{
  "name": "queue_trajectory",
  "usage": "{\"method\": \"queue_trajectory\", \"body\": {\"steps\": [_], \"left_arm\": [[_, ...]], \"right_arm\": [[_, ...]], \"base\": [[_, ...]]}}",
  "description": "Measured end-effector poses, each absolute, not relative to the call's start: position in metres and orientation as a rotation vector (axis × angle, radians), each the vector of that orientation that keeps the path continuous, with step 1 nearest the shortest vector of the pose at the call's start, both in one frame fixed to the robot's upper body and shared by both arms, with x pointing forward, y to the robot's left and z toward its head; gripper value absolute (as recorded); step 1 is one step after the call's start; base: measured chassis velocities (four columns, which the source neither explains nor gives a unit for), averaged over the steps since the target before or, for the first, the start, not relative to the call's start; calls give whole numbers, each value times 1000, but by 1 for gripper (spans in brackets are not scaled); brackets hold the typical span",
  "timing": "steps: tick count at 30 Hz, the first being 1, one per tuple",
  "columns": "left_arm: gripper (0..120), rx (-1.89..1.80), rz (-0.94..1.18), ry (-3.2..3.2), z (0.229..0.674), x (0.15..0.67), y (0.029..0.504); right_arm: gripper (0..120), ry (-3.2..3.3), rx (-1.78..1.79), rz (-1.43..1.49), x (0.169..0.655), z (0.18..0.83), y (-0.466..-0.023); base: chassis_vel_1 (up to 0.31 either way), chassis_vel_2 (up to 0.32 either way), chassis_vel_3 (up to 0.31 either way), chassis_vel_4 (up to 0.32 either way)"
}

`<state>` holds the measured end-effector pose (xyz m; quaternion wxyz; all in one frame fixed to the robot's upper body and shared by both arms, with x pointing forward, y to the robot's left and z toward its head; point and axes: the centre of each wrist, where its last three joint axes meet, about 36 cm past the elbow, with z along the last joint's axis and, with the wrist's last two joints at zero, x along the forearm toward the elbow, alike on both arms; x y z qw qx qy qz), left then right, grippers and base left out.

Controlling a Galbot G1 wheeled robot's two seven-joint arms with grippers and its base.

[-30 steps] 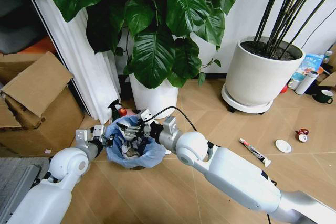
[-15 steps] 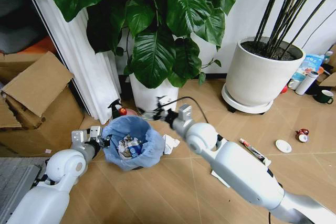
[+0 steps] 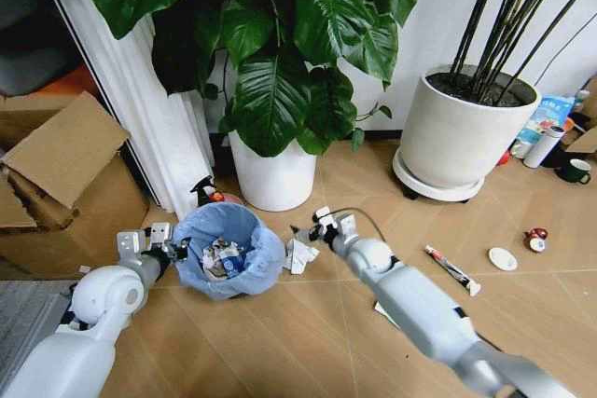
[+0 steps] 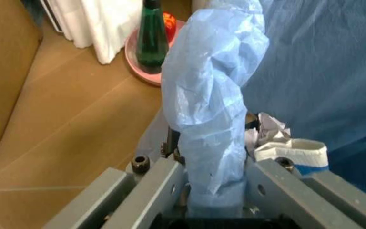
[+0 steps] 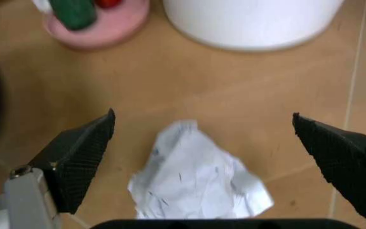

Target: Pick up the trash bin and place the garbage on the floor into it.

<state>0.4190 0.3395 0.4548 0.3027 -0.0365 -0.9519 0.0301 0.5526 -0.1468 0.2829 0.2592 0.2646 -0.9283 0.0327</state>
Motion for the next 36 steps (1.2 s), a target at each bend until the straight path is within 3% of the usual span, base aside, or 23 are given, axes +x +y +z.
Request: {"method": "queue_trajectory", "body": {"steps": [14, 29, 36], "left_arm": [[0, -84, 55, -2526, 459, 411, 336], [0, -76, 57, -2530, 460, 409, 330], [0, -79, 57, -2533, 461, 410, 327]], "right_arm": [[100, -2380, 669, 125, 567, 206, -146], [100, -2320, 668, 93, 567, 191, -129], [75, -2315, 656, 80, 566, 190, -132]], "base": [[0, 0, 0, 0], [0, 0, 0, 0], [0, 0, 0, 0]]}}
